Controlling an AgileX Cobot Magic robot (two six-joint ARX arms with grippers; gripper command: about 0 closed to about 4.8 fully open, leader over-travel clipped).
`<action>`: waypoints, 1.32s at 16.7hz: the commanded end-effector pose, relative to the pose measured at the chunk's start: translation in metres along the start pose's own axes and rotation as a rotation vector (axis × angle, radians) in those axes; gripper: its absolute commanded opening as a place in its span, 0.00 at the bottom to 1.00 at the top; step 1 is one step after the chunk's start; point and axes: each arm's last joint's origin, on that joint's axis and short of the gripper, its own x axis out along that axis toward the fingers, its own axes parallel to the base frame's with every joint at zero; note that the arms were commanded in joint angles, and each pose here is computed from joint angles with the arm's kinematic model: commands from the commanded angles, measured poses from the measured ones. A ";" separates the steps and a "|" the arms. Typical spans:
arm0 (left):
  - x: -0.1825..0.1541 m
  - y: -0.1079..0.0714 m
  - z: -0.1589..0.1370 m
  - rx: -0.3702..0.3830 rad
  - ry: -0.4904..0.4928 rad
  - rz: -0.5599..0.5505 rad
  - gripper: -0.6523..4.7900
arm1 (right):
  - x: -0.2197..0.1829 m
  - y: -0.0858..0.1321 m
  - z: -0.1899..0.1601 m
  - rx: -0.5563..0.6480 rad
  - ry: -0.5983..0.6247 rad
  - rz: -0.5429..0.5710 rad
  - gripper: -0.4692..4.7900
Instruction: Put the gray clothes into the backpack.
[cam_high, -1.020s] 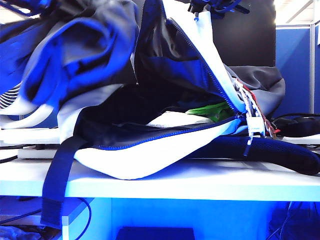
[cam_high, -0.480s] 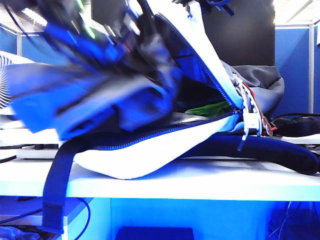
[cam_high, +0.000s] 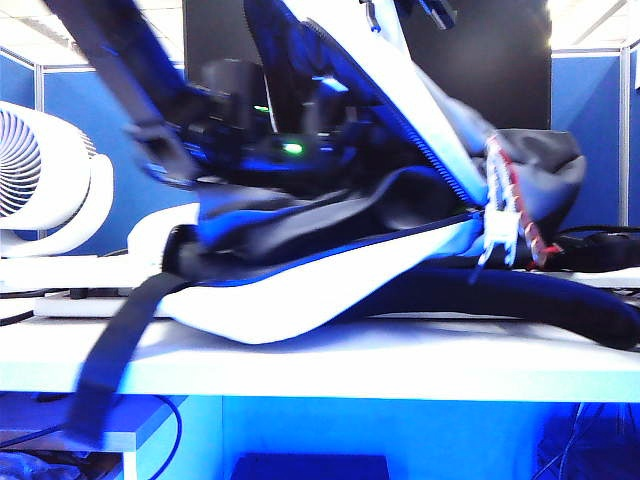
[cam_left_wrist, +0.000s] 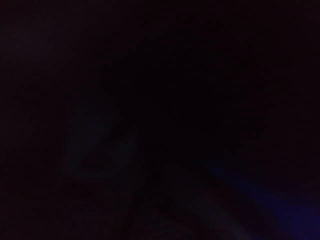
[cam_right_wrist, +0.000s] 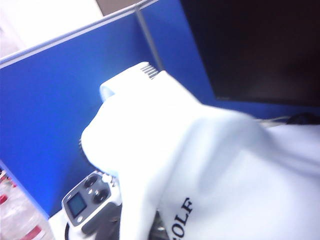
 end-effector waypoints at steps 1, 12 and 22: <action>0.029 -0.012 -0.004 0.037 0.021 -0.048 0.14 | -0.003 0.007 0.009 -0.022 -0.018 0.044 0.08; -0.034 0.009 0.052 -0.140 0.141 -0.219 1.00 | -0.006 -0.011 0.007 -0.076 -0.020 -0.207 0.08; -0.127 -0.016 0.117 -0.132 0.243 -0.200 1.00 | -0.005 -0.015 0.003 -0.070 -0.023 -0.294 0.08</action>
